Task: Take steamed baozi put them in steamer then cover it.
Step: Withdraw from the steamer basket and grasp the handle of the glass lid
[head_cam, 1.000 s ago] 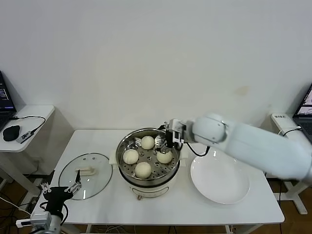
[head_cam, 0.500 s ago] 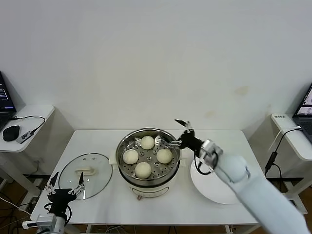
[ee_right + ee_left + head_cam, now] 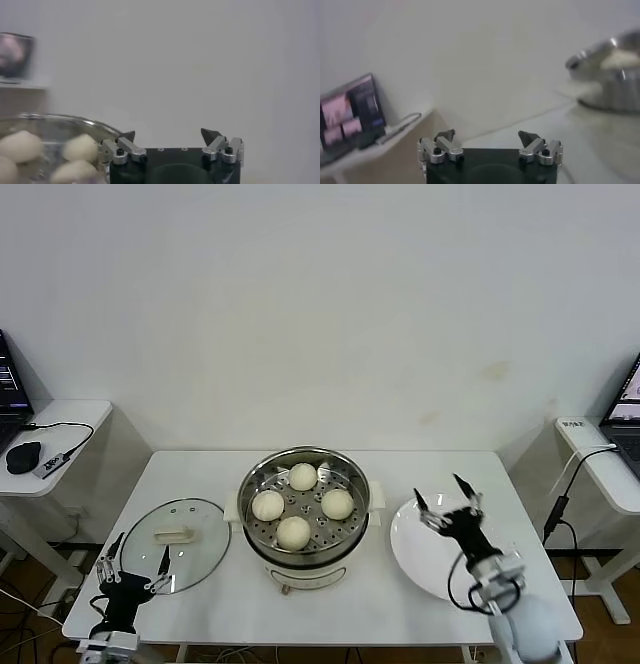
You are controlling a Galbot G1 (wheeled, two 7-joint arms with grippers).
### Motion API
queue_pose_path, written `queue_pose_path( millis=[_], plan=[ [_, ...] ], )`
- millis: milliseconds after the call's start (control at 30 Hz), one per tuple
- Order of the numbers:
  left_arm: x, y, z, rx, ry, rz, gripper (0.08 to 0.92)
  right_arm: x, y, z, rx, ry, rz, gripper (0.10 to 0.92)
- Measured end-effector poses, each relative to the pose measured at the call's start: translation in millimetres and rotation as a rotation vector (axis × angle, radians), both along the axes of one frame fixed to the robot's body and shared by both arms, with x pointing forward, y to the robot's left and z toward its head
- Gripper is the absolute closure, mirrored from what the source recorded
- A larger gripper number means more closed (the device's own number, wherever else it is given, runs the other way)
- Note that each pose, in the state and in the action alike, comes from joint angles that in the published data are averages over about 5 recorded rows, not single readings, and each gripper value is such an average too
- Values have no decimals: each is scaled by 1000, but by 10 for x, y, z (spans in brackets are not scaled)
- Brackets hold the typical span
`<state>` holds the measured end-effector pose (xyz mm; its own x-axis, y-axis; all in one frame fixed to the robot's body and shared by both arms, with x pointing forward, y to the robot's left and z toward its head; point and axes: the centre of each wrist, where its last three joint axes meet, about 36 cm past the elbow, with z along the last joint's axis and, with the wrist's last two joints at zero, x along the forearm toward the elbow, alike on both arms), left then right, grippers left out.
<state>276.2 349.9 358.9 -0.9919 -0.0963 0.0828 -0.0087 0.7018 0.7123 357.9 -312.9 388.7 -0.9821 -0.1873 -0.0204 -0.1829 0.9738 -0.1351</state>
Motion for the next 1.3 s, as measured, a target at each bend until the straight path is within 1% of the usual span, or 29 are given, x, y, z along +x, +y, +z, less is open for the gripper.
queue_pose_path(
  millis=[267,400,533,733,967,1300],
  plan=[
    [133,279,-279,348,54,-95,177,-493,-106,-169,16,49,-148,200],
    [220,404,-412,479,79,-132,177,-669,-130,-224,12,67,-193,200],
    [322,503,-501,570,94,-157,177,-804,-151,-281,5,87,-224,200],
    [493,591,-558,654,102,-184,177,-926,-155,-352,1,113,-255,200],
    [678,638,-613,707,107,-207,177,-1020,-152,-416,-5,140,-274,200],
    [958,677,-641,747,106,-223,177,-1095,-155,-517,-18,171,-285,200]
  ],
)
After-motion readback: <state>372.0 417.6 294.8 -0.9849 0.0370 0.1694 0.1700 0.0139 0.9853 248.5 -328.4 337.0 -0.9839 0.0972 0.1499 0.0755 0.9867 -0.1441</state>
